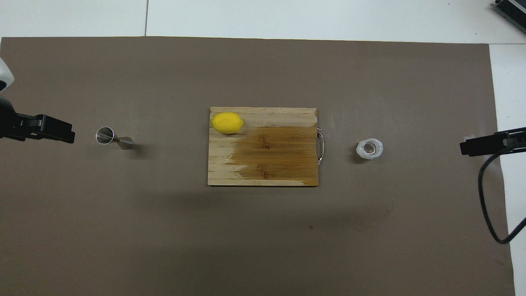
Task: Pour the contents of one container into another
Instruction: 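Open the left gripper and move it toward the small metal cup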
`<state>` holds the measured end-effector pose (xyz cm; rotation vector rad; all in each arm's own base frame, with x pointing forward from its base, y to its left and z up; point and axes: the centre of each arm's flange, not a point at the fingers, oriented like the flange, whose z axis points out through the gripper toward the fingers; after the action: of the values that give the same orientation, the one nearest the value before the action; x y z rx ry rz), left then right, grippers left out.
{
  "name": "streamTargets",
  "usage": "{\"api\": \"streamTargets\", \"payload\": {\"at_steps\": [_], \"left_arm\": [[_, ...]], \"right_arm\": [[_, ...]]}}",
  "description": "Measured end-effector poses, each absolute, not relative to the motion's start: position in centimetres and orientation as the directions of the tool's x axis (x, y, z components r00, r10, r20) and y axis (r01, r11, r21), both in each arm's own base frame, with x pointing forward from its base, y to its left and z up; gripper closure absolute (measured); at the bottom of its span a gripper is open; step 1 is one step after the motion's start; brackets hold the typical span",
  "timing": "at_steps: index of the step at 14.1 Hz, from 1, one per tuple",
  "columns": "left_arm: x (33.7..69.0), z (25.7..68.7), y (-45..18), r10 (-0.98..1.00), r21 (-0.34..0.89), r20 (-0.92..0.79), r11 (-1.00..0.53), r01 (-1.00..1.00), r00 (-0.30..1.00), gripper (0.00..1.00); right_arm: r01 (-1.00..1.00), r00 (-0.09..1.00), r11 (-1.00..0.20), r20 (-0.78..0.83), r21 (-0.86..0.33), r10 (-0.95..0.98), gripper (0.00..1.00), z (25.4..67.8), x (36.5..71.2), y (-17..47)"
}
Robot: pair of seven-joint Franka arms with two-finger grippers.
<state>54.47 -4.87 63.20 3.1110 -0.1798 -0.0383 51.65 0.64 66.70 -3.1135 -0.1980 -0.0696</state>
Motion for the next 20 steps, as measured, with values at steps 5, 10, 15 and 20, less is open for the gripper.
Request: {"api": "streamTargets", "payload": {"at_steps": [5, 10, 15, 20], "left_arm": [[54.5, 63.2, -5.1, -0.120, 0.026, -0.023, -0.993, -0.119, 0.993, 0.00], [54.6, 63.1, -5.0, -0.008, 0.047, -0.029, -0.999, -0.007, 1.000, 0.00], [57.3, 60.1, -2.8, 0.280, 0.081, -0.096, -0.954, 0.288, 0.955, 0.00], [62.6, 56.0, 1.2, 0.609, 0.124, -0.178, -0.765, 0.632, 0.773, 0.00]], "right_arm": [[0.127, 0.991, -0.992, 0.046, -0.018, 0.126, 0.00, 66.7, 51.7, 0.6], [0.127, 0.991, -0.992, 0.046, -0.018, 0.126, 0.00, 66.7, 51.7, 0.6], [0.127, 0.991, -0.992, 0.046, -0.018, 0.126, 0.00, 66.7, 51.7, 0.6], [0.127, 0.991, -0.992, 0.046, -0.018, 0.126, 0.00, 66.7, 51.7, 0.6]]}}
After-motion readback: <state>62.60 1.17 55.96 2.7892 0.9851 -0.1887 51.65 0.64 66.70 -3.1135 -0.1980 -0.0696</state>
